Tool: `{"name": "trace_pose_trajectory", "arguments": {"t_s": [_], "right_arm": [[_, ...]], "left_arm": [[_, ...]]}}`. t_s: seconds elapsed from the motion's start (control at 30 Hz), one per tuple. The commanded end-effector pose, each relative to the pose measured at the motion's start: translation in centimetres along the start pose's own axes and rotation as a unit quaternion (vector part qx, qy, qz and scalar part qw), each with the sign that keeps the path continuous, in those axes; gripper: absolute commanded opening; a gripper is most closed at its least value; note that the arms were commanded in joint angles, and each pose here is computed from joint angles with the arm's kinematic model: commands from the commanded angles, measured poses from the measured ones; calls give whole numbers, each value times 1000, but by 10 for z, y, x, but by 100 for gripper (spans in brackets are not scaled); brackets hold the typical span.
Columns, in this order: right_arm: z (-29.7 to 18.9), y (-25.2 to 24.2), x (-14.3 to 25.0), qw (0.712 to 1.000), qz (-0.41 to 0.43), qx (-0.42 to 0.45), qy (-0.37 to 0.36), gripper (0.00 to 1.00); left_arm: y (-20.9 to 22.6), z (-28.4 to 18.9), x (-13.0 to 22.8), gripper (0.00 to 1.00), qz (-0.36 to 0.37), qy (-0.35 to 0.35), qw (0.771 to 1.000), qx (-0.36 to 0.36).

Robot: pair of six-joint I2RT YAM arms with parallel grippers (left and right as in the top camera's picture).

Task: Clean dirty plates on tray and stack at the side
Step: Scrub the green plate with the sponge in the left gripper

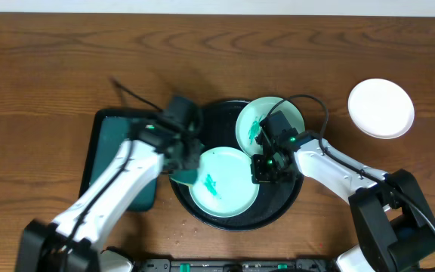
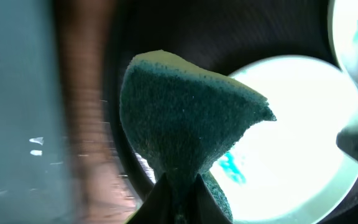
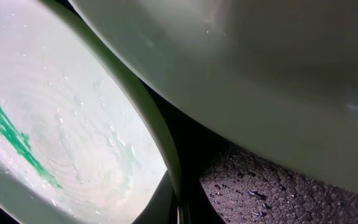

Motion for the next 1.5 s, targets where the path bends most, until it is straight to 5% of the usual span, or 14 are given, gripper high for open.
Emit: {"name": "trace_pose_trajectory", "arguments": {"t_s": [0.0,0.43,0.63,0.83,1.17,1.47], "right_arm": [[10,-2,-1,1000,5,15,5,1],[10,-3,3,1000,8,18,15,1],[10,-3,4,1000,10,20,19,1],[10,-5,8,999,19,24,28,1],[10,-5,7,999,20,24,28,1],[10,-5,7,999,19,27,26,1]], "left_arm": [[-21,16,6,7,5,26,1000,1],[-69,80,26,7,33,113,991,63],[-77,84,10,7,17,70,994,86],[-44,85,-15,7,-41,9,999,3],[34,74,-21,7,-106,16,979,-174],[31,72,-3,7,-60,75,980,-176]]}}
Point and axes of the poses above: each gripper's point midway between its finger pads, its own z axis out along the fingers, its own y axis along the line the jaws close on, x = y × z, the point moved 8 cm from there along -z, back along the fingers, and after that the axes turned 8 degrees about -z, right-handed, at the moved point
